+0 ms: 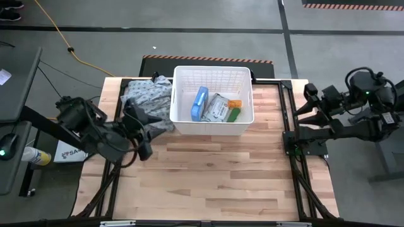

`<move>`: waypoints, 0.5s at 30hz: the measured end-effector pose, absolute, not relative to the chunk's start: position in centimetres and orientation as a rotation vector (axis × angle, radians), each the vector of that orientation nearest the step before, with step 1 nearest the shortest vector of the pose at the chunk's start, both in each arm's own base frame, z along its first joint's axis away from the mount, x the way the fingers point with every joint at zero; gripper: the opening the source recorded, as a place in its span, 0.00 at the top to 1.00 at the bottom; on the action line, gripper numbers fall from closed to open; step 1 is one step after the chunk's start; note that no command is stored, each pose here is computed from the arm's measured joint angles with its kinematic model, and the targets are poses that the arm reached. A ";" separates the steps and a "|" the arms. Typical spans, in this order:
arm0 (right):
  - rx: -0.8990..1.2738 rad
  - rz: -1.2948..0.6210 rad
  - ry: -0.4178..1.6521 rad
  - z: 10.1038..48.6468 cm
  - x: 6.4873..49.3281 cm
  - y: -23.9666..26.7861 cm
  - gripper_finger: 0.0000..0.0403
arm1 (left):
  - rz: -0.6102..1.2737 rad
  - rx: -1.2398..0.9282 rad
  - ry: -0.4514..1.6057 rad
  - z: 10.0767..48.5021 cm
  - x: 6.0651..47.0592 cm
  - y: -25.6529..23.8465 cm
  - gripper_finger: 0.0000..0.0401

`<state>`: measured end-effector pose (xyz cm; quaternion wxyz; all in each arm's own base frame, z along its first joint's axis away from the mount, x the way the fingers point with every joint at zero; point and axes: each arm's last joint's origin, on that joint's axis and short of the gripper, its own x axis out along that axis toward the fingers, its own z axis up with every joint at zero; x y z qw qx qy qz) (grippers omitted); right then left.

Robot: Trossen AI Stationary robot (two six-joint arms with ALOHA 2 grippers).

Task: Pick & place medical supplies in basket/bin
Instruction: Return to Home Position

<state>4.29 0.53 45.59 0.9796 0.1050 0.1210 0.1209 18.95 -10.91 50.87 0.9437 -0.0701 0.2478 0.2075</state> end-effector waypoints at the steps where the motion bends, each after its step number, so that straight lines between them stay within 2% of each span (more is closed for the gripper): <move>1: 0.211 0.244 0.244 45.6 4.3 0.5 0.69 | 0.420 -0.143 0.501 51.0 18.7 -10.7 0.47; 7: 0.218 0.242 0.268 45.3 4.1 0.6 0.69 | 0.429 -0.153 0.503 50.6 16.8 -9.4 0.47; 15: 0.189 0.248 0.265 45.3 4.0 0.6 0.69 | 0.522 -0.289 0.520 46.0 13.4 -6.9 0.47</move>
